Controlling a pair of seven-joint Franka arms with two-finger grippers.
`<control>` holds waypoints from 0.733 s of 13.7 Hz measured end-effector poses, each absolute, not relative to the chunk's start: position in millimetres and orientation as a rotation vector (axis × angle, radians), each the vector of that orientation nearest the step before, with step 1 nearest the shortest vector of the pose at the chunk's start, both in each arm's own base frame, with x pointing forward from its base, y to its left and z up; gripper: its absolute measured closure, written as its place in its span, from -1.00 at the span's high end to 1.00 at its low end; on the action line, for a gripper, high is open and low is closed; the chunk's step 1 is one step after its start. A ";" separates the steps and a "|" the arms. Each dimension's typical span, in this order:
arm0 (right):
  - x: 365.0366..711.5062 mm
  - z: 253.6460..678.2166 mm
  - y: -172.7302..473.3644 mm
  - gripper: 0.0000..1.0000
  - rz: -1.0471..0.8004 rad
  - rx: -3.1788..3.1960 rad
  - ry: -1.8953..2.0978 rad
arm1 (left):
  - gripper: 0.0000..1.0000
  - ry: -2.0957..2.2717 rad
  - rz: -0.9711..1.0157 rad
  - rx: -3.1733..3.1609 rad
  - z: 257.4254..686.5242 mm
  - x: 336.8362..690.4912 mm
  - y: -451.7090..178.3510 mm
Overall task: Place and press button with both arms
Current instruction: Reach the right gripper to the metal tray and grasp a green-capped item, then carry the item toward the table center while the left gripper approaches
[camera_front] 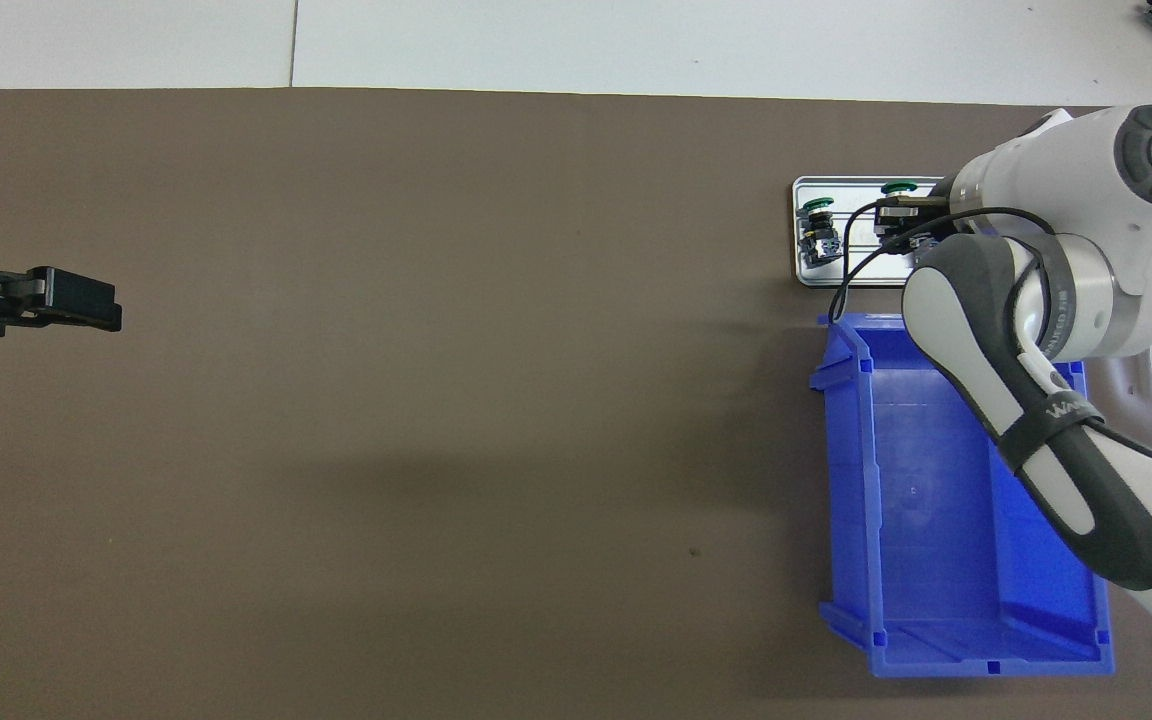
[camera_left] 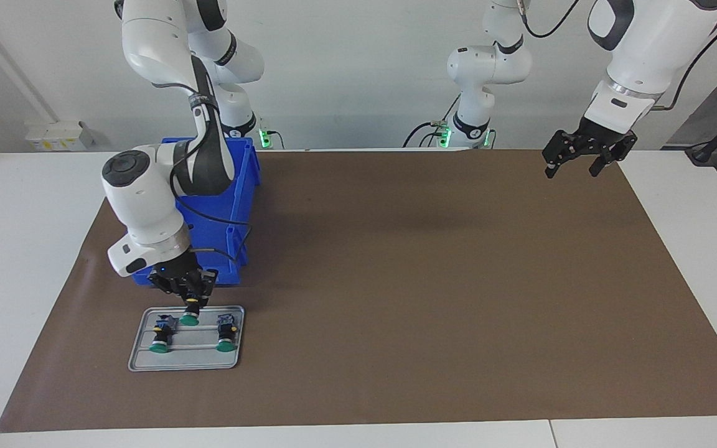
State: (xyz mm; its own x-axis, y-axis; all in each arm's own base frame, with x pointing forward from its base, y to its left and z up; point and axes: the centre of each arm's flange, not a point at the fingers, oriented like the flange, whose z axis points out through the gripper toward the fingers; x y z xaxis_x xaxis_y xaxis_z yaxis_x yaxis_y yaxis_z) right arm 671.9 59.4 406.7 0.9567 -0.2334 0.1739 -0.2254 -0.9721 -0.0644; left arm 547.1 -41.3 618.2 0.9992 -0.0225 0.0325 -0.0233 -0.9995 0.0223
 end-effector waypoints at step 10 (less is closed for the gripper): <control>568.8 430.8 336.0 -0.35 -0.217 -2.752 1.427 | 1.00 -0.036 0.050 3.118 618.2 547.1 -41.3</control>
State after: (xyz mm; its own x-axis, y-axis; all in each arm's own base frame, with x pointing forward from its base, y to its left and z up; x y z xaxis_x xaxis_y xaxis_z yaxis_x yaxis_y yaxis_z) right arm 568.8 336.0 430.8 0.5687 -0.8154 0.1083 -0.8107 -0.5779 -0.0939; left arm 547.1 -41.3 618.2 0.9992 -0.0225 0.0325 -0.0233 -0.9995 0.0223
